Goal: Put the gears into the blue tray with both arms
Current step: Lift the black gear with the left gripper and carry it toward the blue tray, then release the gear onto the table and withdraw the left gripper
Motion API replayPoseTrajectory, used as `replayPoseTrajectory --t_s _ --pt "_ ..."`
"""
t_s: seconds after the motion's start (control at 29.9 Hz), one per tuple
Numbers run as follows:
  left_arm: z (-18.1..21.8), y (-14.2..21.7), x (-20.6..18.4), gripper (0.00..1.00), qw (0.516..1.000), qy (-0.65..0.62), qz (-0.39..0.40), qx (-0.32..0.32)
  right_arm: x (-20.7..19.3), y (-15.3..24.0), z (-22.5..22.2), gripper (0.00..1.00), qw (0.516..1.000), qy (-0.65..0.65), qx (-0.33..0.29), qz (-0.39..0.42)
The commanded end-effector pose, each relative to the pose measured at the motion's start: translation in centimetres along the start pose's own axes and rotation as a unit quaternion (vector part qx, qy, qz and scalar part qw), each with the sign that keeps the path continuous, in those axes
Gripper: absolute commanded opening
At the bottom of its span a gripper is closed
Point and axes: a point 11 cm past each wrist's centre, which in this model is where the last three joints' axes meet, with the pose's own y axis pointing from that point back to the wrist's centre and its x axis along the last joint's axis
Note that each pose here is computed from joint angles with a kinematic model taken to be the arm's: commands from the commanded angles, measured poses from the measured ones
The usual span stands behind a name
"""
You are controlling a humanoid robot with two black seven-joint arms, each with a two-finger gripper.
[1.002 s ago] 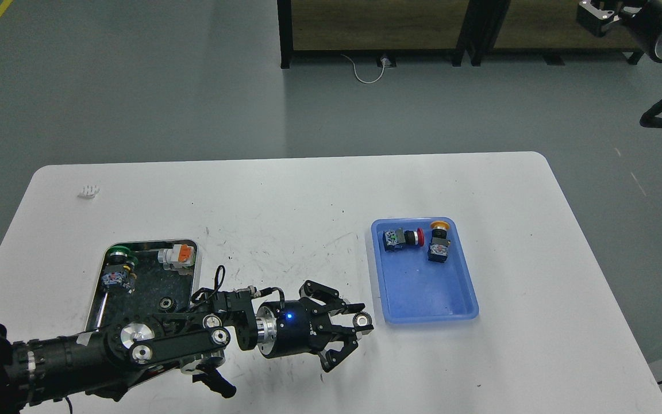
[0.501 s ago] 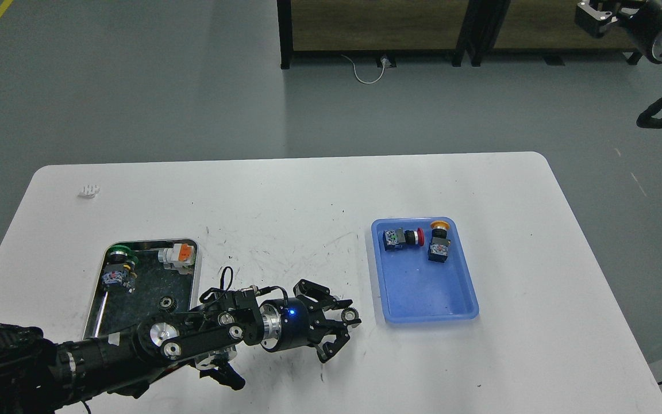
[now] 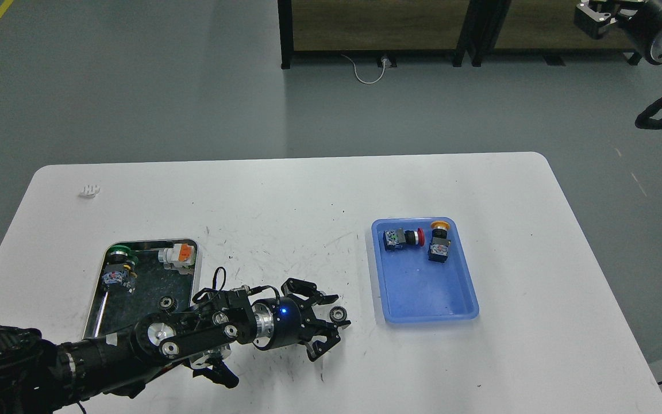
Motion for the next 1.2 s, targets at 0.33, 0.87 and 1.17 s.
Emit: replayPoseTrajectory --t_s 0.33,0.87,1.17 --pt "4.9 2.1 5.6 0.98 0.989 0.098 0.085 -0.078 -3.6 0.1 0.3 1.0 0.998 -0.008 0.003 -0.068" --pt "-2.3 24.0 22.8 0.98 0.943 0.118 0.306 -0.055 -18.4 4.5 4.1 1.0 0.939 0.017 -0.035 -0.342" --pt "-4.7 33.0 26.1 0.98 0.911 0.13 0.391 -0.033 -30.4 8.7 6.9 1.0 0.876 0.043 -0.064 -0.476"
